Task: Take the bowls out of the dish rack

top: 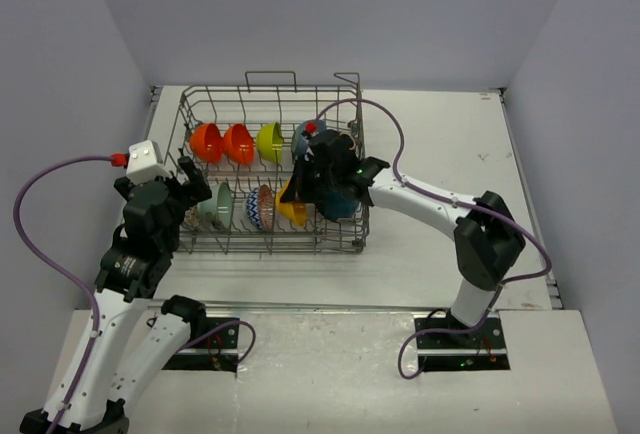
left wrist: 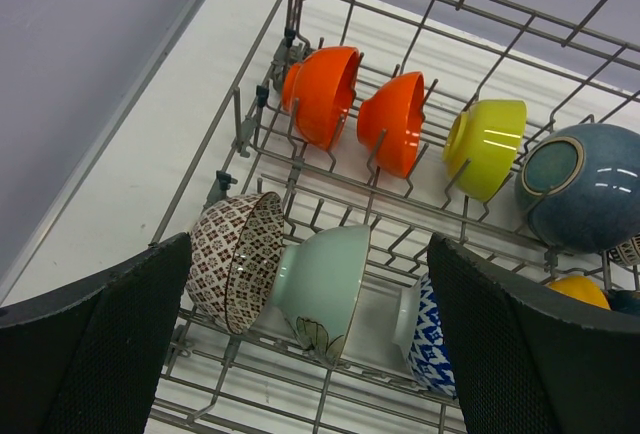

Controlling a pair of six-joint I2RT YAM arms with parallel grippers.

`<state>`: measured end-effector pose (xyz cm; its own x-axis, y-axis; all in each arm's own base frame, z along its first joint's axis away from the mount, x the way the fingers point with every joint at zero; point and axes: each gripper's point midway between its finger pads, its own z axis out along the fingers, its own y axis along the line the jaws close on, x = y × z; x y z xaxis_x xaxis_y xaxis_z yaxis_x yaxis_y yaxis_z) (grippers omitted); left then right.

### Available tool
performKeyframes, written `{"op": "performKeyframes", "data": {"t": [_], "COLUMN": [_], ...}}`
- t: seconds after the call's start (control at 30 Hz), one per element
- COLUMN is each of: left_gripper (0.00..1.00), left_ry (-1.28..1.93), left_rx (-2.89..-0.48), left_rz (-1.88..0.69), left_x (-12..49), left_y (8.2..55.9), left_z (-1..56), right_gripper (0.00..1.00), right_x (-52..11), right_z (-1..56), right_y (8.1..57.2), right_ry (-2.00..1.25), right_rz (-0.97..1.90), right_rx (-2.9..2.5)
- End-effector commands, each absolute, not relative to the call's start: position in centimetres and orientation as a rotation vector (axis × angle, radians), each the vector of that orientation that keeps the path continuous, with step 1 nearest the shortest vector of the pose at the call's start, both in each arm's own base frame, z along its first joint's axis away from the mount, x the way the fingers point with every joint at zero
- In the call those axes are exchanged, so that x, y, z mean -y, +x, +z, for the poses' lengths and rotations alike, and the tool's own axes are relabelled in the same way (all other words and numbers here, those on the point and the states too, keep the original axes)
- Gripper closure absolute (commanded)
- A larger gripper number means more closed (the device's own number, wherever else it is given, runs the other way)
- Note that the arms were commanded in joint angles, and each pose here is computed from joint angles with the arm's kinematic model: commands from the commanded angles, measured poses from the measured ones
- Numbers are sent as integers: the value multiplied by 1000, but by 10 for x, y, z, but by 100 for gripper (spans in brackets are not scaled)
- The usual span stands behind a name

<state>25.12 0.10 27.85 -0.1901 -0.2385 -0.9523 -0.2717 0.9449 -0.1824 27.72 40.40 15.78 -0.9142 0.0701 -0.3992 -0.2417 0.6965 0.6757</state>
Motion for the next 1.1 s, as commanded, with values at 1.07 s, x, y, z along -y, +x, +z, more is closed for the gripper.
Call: {"op": "performKeyframes", "data": {"t": [1.07], "left_gripper": [0], "left_ry": [-417], "left_rx": [-1751], "left_rz": [17], "left_x": [0], "left_y": [256], "left_z": [283], "right_gripper": [100], "right_x": [-216], "right_z": [403], "right_y": [348], "right_ry": [-42], "right_rz": [478], "right_rx": [-1898]}}
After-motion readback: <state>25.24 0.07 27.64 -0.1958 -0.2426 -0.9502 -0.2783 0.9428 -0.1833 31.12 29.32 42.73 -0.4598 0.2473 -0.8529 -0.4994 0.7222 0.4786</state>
